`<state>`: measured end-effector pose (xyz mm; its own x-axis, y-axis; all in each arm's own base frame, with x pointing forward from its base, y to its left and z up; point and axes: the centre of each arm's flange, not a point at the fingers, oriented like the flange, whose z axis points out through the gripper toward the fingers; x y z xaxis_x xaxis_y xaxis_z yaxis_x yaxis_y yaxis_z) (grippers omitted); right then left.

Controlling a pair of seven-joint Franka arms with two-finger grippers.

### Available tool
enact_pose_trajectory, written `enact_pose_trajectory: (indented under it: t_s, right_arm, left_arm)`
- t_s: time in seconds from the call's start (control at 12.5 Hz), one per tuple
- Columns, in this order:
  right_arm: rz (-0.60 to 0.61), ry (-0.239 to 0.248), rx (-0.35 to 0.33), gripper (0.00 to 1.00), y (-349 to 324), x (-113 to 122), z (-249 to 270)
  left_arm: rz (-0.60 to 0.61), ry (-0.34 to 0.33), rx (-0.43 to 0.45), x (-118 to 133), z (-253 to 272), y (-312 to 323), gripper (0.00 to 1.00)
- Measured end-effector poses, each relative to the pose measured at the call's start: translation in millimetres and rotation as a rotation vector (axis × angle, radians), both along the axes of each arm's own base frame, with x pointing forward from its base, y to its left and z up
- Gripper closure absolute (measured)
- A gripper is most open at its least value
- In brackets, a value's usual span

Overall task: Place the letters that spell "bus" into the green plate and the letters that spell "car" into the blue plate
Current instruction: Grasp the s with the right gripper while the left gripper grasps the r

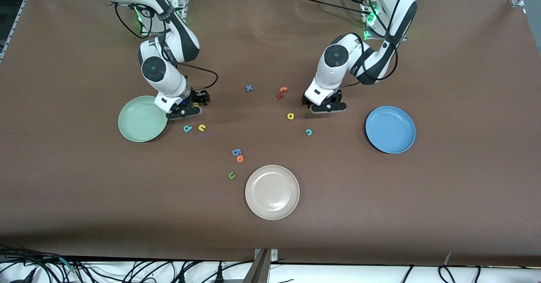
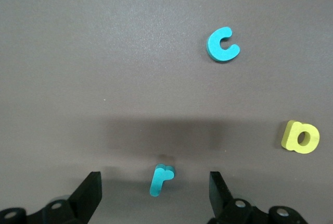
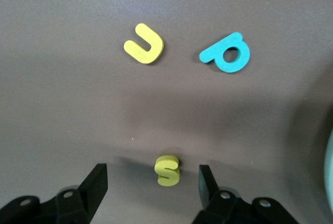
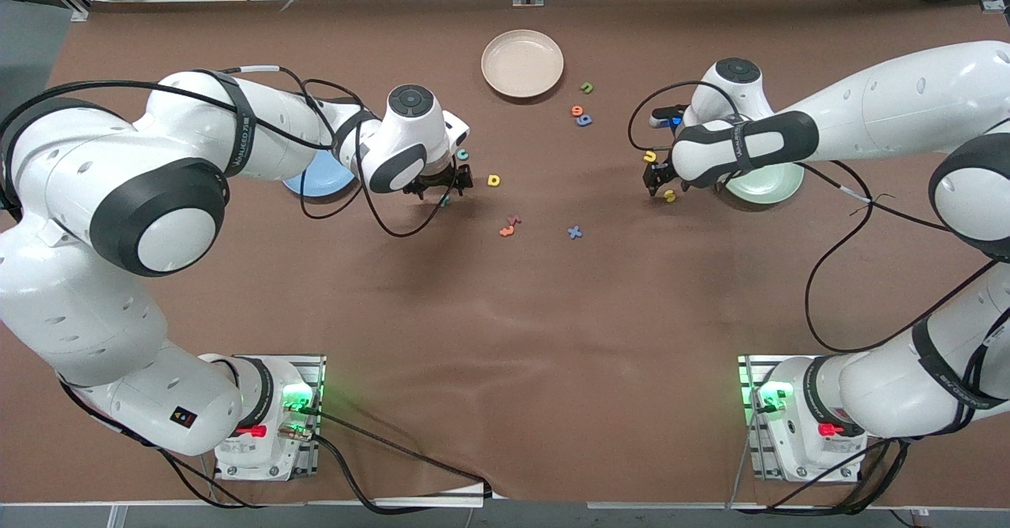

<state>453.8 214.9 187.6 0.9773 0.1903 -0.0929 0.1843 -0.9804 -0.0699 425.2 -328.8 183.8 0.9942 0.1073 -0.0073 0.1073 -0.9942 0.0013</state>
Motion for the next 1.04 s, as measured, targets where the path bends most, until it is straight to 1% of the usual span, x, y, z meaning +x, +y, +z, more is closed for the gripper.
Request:
enact_pose_trajectory:
  t_s: [0.16, 0.24, 0.32, 0.4, 0.48, 0.56, 0.64, 0.72, 0.8, 0.88, 0.96, 1.04]
  right_arm:
    - [0.030, -0.009, -0.008, 0.22, 3.8, -1.7, -0.1]
    - [0.040, -0.017, -0.009, 0.26, 4.4, -2.9, -1.0]
    - [0.043, -0.020, -0.009, 0.27, 3.9, -4.4, -2.6]
    - [0.043, -0.021, -0.009, 0.34, 3.5, -5.5, -4.0]
    - [0.043, -0.021, -0.009, 0.34, 3.3, -5.9, -5.0]
    - [0.043, -0.022, -0.009, 0.41, 3.2, -6.1, -5.7]
    - [0.043, -0.022, -0.009, 0.41, 3.1, -6.1, -6.1]
    - [0.043, -0.021, -0.009, 0.43, 2.9, -6.1, -6.4]
    - [0.045, -0.021, -0.010, 0.43, 2.8, -6.2, -6.9]
    - [0.048, -0.021, -0.010, 0.43, 2.4, -6.1, -7.3]
    - [0.053, -0.021, -0.011, 0.44, 1.6, -5.9, -7.6]
    - [0.060, -0.021, -0.011, 0.44, 0.3, -5.3, -7.7]
  left_arm:
    - [0.000, 0.006, 0.003, -0.9, -3.5, 0.4, 0.15]
    - [0.000, 0.009, 0.004, -1.5, -5.9, 0.7, 0.15]
    - [0.000, 0.012, 0.005, -1.8, -7.4, 0.8, 0.19]
    - [0.000, 0.012, 0.005, -1.9, -7.9, 0.9, 0.19]
    - [0.000, 0.012, 0.005, -1.9, -7.9, 0.8, 0.22]
    - [0.000, 0.011, 0.004, -1.6, -7.7, 0.6, 0.24]
    - [0.000, 0.011, 0.004, -1.5, -7.8, 0.5, 0.30]
    - [0.000, 0.012, 0.005, -1.7, -8.6, 0.5, 0.31]
    - [0.000, 0.014, 0.006, -2.0, -9.7, 0.6, 0.37]
    - [0.000, 0.015, 0.006, -2.2, -10.6, 0.6, 0.37]
    - [0.000, 0.016, 0.006, -2.2, -11.1, 0.5, 0.42]
    - [0.000, 0.016, 0.006, -2.2, -11.3, 0.3, 0.44]
